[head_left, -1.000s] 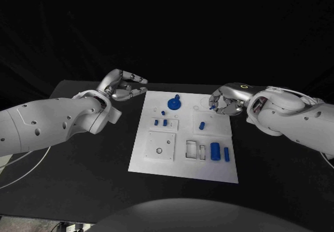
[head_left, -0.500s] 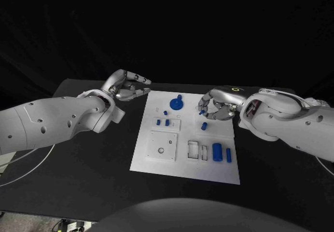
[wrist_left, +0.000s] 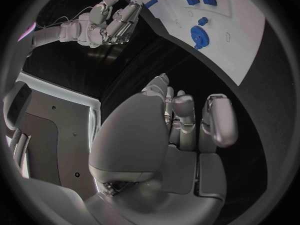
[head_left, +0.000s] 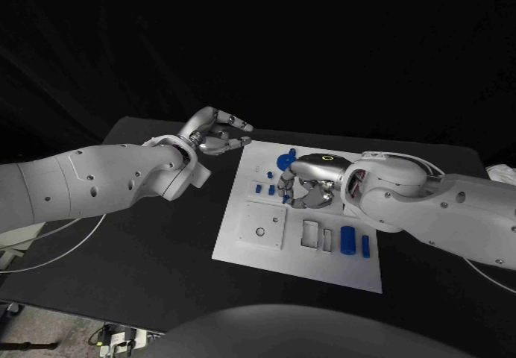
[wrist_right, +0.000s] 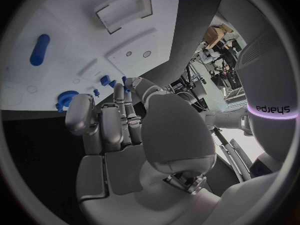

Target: Assemble the parts on the task board

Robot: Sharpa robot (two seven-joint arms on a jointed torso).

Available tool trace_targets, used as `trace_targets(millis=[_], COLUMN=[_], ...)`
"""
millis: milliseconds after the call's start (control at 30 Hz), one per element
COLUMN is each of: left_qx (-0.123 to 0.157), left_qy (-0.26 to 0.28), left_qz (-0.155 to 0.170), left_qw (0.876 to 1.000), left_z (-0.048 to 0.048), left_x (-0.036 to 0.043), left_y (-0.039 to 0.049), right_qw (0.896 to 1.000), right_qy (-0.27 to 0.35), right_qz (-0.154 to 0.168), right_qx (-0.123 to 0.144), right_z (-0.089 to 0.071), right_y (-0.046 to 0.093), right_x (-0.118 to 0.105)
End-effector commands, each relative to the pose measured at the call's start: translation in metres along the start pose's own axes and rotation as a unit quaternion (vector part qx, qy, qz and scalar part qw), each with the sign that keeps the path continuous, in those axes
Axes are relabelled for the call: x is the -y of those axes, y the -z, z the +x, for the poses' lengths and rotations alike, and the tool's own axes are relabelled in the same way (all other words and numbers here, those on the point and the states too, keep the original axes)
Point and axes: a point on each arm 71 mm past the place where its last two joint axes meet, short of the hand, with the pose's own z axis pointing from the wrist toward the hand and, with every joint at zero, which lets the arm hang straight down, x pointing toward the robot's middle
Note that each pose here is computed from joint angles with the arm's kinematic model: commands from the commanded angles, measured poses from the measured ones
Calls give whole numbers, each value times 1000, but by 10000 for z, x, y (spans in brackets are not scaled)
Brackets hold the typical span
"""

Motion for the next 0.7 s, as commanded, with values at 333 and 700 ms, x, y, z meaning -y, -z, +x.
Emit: trace_targets(millis=[333,700], left_qx=[-17,-23], left_qy=[-7,-8], left_qz=[12,19], left_qw=[1000,1000], left_z=[91,134], left_x=[56,86], left_y=[-35,-44], right_qw=[997,997], right_qy=[50,69], right_qz=[-3,-4], right_qx=[-59,-23], right_z=[218,356], right_y=[-179,-198], right_x=[-188,-192])
